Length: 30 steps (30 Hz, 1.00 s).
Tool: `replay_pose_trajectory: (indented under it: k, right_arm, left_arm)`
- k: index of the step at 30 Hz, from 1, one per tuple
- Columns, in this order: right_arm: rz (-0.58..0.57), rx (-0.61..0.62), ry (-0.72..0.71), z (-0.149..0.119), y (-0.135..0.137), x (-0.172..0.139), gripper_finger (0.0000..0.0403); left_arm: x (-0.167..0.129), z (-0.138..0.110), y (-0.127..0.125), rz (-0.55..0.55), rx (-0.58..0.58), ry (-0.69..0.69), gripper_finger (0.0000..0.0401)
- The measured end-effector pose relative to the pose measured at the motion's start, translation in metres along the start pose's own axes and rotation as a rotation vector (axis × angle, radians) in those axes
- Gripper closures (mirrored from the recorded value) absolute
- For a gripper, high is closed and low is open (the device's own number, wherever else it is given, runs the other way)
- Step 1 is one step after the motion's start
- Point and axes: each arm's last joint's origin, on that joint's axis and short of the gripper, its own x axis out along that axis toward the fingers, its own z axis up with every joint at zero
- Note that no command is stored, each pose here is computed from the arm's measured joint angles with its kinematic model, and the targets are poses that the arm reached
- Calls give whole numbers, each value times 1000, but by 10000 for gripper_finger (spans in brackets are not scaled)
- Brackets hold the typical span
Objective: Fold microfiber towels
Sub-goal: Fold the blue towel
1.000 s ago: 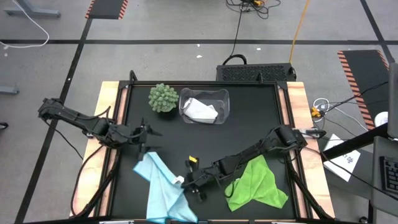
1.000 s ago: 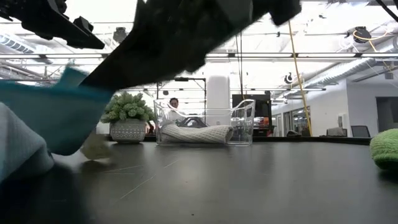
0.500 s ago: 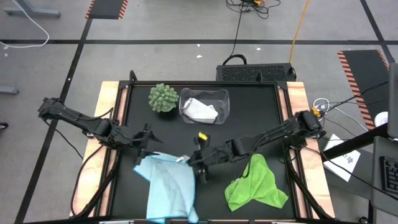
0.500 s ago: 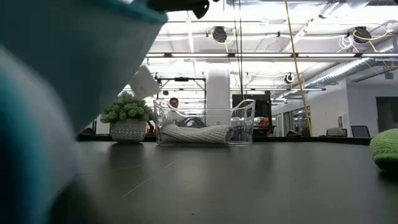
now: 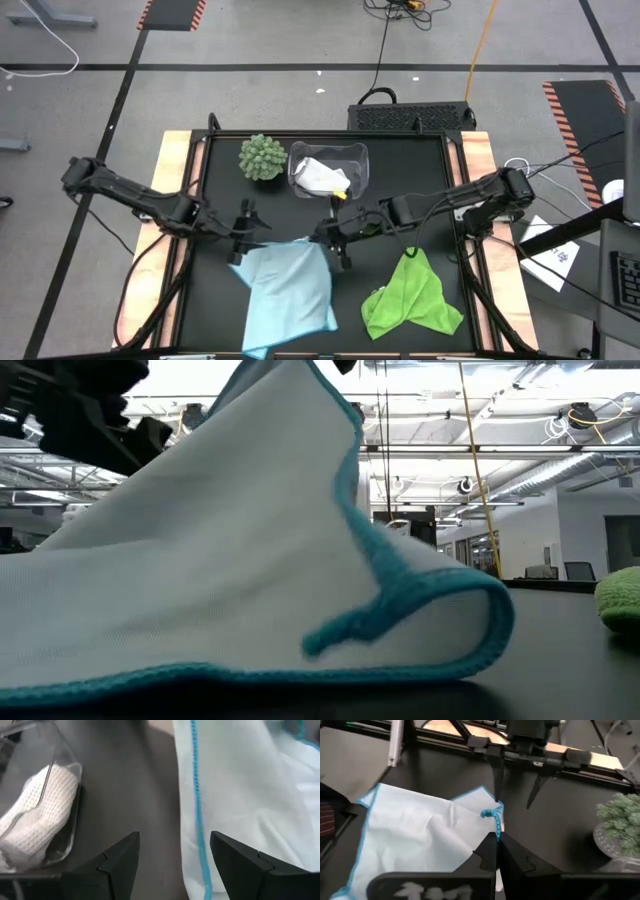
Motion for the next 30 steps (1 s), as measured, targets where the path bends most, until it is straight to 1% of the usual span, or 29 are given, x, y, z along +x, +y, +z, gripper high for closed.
replay_pose_trajectory:
  k: [2, 4, 8, 12, 17, 21, 26, 30]
  right_arm:
    - [-3, 5, 4, 0, -3, 0, 403]
    - [19, 9, 11, -1, -5, -3, 403]
    - [57, 28, 0, 1, -7, -8, 403]
    - [61, 30, -14, 5, -8, -18, 403]
    - [61, 40, -28, 9, -10, -38, 403]
    - [66, 54, -43, 12, -11, -50, 403]
    - [132, 92, -47, 13, -12, -53, 403]
    - [198, 103, -8, 9, -11, -53, 403]
  left_arm:
    - [4, -2, 3, 10, -42, 27, 157]
    - [10, -5, 5, 12, -81, 67, 157]
    - [21, -12, 5, -31, -116, 143, 157]
    - [31, -17, 3, -62, -142, 198, 157]
    - [37, -18, 2, -85, -178, 211, 157]
    - [43, -20, 1, -96, -179, 229, 157]
    - [56, -23, 1, -108, -186, 238, 157]
    - [66, -23, 3, -97, -179, 220, 157]
